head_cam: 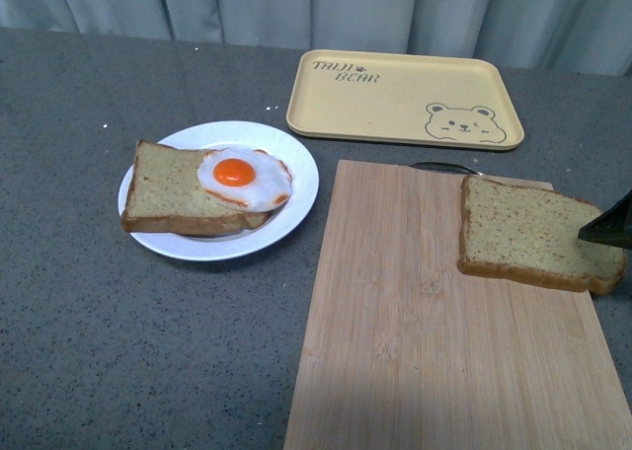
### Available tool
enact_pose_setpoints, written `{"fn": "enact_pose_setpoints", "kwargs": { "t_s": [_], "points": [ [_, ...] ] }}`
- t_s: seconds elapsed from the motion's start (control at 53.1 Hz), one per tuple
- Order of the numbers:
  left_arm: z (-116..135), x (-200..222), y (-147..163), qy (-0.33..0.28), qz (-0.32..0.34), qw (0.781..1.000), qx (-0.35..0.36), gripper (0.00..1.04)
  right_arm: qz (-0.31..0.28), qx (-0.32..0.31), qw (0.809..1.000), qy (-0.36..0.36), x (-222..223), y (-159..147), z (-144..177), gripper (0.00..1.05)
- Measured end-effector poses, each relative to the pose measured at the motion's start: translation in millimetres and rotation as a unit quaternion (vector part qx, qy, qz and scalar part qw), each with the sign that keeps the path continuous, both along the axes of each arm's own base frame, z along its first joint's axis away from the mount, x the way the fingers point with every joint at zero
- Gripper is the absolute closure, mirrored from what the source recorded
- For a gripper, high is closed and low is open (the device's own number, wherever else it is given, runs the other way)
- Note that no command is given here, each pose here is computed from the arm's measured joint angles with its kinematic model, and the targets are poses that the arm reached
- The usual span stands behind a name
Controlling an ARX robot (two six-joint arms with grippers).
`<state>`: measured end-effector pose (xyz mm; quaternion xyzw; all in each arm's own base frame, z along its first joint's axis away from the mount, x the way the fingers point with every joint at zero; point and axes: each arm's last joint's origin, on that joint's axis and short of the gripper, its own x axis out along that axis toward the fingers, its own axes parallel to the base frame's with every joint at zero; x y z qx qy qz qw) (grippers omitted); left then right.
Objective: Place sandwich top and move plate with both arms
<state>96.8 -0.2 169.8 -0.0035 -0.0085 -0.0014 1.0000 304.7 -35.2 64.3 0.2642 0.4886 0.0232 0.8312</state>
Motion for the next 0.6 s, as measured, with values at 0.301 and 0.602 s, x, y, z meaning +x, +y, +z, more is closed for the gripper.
{"fn": "enact_pose_setpoints", "kwargs": {
  "t_s": [0.301, 0.602],
  "points": [
    [0.0, 0.0, 0.0, 0.0, 0.0, 1.0, 0.0, 0.07, 0.003, 0.004, 1.0, 0.003, 16.4, 7.0, -9.1, 0.35],
    [0.0, 0.0, 0.0, 0.0, 0.0, 1.0, 0.0, 0.07, -0.001, 0.005, 1.0, 0.003, 18.1, 8.4, -3.7, 0.81]
  ]
}}
